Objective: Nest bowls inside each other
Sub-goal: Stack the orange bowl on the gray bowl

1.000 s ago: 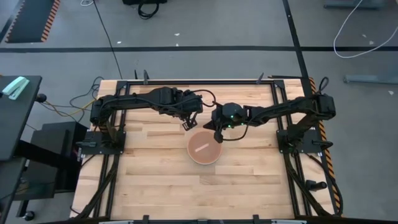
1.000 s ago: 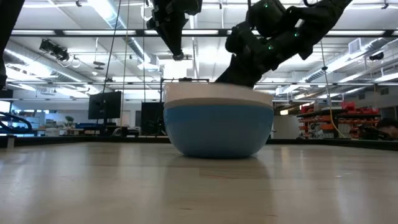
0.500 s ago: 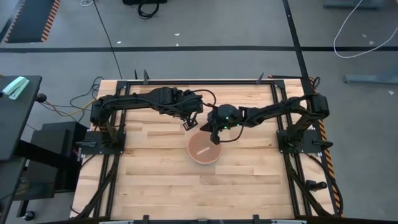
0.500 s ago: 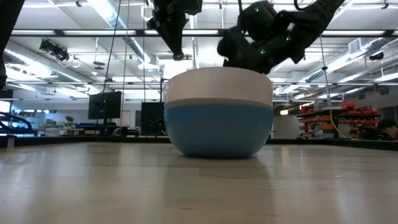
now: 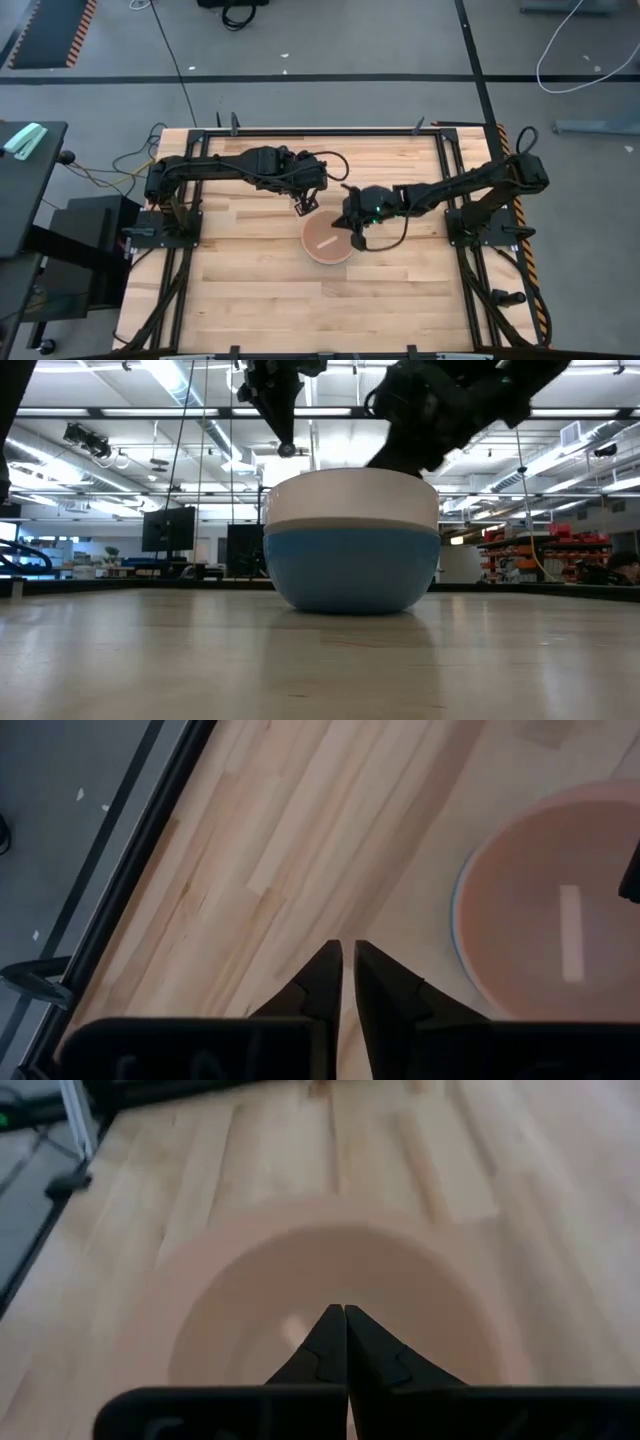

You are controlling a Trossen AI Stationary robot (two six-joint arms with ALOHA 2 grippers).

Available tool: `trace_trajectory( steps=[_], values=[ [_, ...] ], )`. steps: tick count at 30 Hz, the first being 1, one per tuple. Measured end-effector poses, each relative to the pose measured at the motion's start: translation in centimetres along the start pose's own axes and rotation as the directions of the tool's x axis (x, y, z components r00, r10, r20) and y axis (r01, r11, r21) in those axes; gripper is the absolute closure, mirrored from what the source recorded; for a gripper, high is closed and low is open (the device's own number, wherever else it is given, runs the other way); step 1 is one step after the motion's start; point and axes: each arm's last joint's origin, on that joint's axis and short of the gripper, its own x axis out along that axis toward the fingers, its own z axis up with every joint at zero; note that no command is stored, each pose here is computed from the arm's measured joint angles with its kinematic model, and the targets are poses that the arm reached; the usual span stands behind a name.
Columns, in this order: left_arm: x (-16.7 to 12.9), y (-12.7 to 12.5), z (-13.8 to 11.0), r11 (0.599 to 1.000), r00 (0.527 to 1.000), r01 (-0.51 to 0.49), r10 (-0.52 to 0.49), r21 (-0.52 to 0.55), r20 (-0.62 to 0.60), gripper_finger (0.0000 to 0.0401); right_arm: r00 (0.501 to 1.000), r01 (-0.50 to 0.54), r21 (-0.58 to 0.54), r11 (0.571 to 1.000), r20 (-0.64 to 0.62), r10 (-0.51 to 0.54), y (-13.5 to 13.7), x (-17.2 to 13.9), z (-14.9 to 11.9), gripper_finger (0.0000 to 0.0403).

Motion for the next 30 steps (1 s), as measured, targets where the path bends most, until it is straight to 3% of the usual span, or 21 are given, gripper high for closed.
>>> trace_trajectory(
  steps=[11, 30],
  values=[
    [-0.3, -0.8, -0.2, 1.0, 1.0, 0.008, -0.009, 0.012, 0.018, 0.0377, 0.994, 0.109, -0.021, 0.994, -0.021, -0.109, 3.8, 0.0, -3.4, 0.0403],
    [-0.3, -0.7, 0.0, 1.0, 1.0, 0.011, -0.011, 0.003, 0.028, 0.0378, 0.988, 0.153, -0.003, 0.988, -0.031, -0.153, 4.8, 0.6, -4.7, 0.0402]
  ],
)
